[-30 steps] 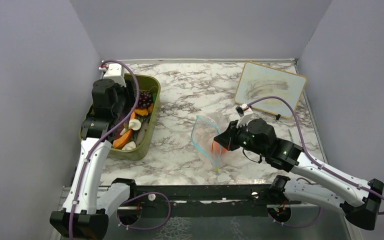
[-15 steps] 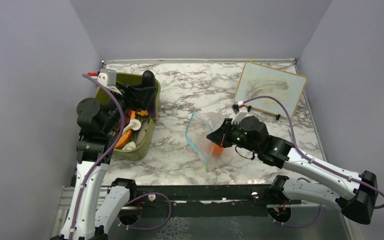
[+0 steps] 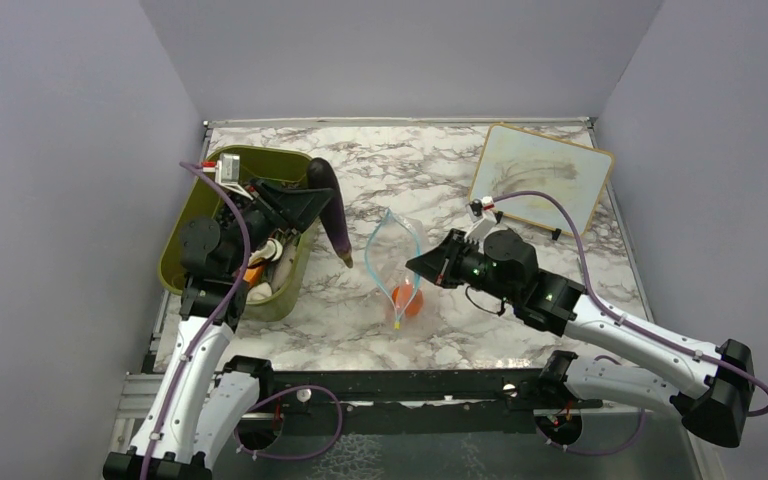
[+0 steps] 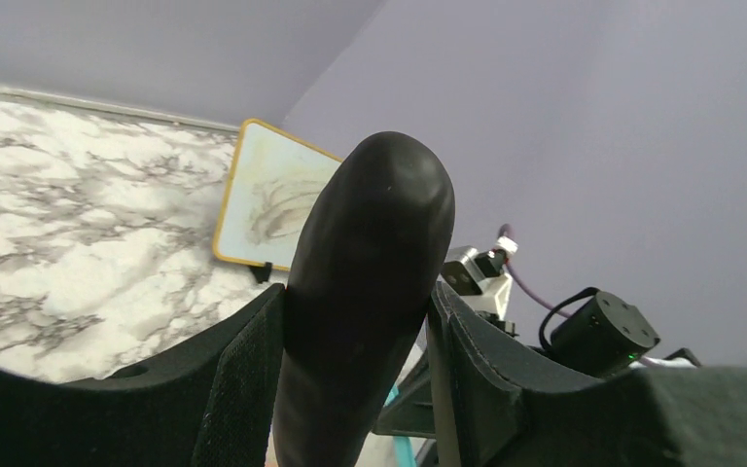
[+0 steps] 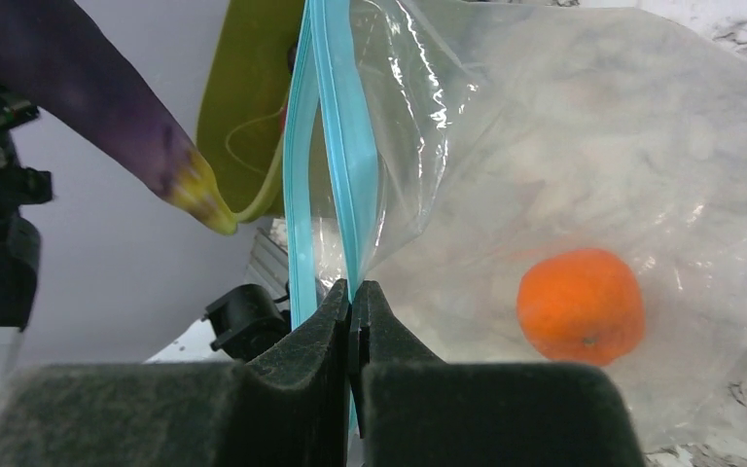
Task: Place the food in the zip-top bag and seal the zipper
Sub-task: Place the fake vegetable in the zipper food storage bag.
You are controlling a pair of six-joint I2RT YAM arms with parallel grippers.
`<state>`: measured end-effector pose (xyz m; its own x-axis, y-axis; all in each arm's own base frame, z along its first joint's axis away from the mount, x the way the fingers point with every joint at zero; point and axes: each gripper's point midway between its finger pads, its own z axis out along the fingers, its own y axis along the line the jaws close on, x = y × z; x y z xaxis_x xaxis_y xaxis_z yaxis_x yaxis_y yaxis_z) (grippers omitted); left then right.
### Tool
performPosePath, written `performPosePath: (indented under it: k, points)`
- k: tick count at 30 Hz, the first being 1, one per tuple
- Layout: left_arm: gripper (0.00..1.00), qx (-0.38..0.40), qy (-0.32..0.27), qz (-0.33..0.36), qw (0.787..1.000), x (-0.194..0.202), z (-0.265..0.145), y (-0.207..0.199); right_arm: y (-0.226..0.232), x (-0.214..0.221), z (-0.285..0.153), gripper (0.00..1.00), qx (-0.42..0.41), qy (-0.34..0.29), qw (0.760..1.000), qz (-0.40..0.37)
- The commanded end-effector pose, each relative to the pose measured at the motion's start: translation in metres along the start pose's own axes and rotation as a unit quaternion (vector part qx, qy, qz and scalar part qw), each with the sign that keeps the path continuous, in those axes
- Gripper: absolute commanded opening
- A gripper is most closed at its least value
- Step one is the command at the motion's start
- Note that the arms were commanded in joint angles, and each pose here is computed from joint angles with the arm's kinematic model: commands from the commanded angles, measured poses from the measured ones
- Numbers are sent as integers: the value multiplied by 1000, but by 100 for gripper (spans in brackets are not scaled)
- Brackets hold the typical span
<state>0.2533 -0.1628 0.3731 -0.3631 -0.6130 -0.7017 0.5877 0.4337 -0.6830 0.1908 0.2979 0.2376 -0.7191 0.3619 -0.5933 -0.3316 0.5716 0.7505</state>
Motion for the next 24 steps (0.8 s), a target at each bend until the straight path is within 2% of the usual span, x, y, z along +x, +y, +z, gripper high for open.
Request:
performPosePath:
  k: [1, 7, 14, 20, 24]
  points:
    - [28, 38, -30, -49, 998, -3, -2, -18, 29, -18, 2, 1, -49, -29, 998, 35]
    - [28, 23, -34, -73, 997, 8, 4, -6, 30, -17, 8, 1, -51, -28, 998, 34]
    - [28, 43, -18, -80, 996, 21, 19, -22, 21, -11, 13, 1, -37, -21, 999, 34]
    - [28, 54, -5, -52, 997, 36, 33, -26, 23, -9, 13, 1, -45, -17, 998, 39]
    - [27, 38, 14, -26, 999, 53, 39, -10, 27, -12, 12, 1, -52, -22, 998, 37]
